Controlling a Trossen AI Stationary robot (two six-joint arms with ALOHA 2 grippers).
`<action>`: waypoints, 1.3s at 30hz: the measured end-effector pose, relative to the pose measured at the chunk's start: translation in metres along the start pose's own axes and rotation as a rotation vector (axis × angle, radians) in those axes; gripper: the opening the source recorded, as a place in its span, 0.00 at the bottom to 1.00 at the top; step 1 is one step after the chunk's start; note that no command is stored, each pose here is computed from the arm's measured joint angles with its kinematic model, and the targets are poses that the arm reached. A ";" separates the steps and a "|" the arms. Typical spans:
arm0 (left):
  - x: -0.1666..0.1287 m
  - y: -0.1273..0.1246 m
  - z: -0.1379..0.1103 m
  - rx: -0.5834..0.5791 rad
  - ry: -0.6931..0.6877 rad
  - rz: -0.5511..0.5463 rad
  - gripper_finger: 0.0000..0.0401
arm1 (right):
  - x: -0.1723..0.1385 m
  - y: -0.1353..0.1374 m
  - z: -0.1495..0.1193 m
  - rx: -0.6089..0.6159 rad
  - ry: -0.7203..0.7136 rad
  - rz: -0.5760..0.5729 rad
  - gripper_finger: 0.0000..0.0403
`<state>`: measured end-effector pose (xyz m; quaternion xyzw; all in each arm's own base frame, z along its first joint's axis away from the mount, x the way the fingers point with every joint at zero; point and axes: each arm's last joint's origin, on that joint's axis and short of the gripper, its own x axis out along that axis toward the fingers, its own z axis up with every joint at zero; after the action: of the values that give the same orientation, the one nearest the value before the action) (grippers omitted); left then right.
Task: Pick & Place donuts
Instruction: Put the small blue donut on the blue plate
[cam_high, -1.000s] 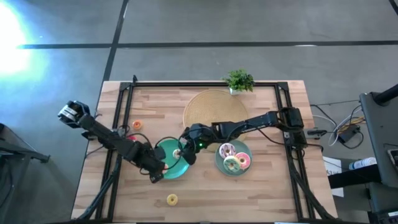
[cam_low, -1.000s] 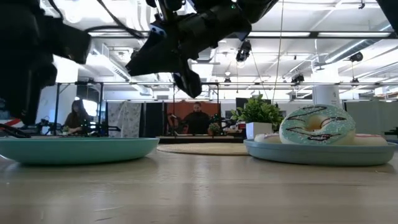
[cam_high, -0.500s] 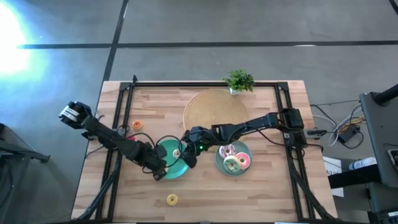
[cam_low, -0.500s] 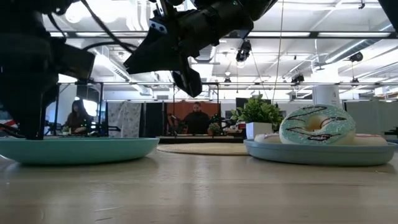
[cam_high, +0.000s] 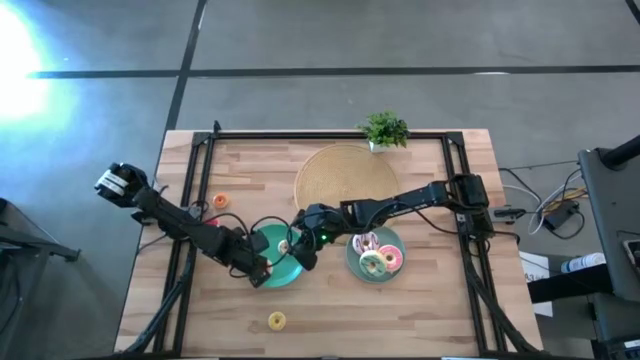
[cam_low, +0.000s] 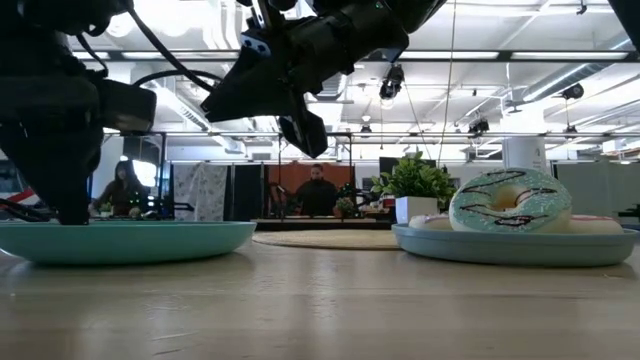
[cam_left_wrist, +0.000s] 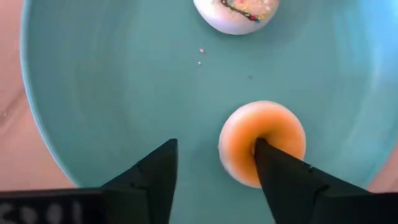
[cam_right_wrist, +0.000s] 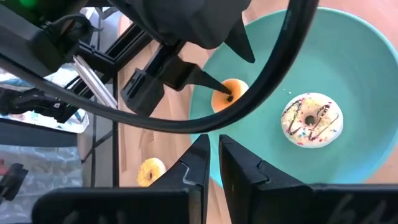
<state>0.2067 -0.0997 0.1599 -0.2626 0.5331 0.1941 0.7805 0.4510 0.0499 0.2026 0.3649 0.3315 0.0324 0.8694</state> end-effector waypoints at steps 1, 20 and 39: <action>0.001 0.001 0.000 -0.002 -0.004 -0.002 0.42 | 0.000 0.000 0.000 0.000 0.001 -0.001 0.07; -0.011 -0.004 0.005 -0.066 -0.091 -0.149 0.00 | -0.035 0.017 0.010 -0.127 -0.038 -0.062 0.07; -0.101 0.035 0.071 -0.208 -0.310 -0.701 0.00 | -0.075 0.056 0.012 -1.003 -0.100 -0.156 0.09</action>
<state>0.2016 -0.0306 0.2679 -0.4739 0.2644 0.0062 0.8399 0.4102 0.0610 0.2871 -0.1222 0.2595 0.1050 0.9522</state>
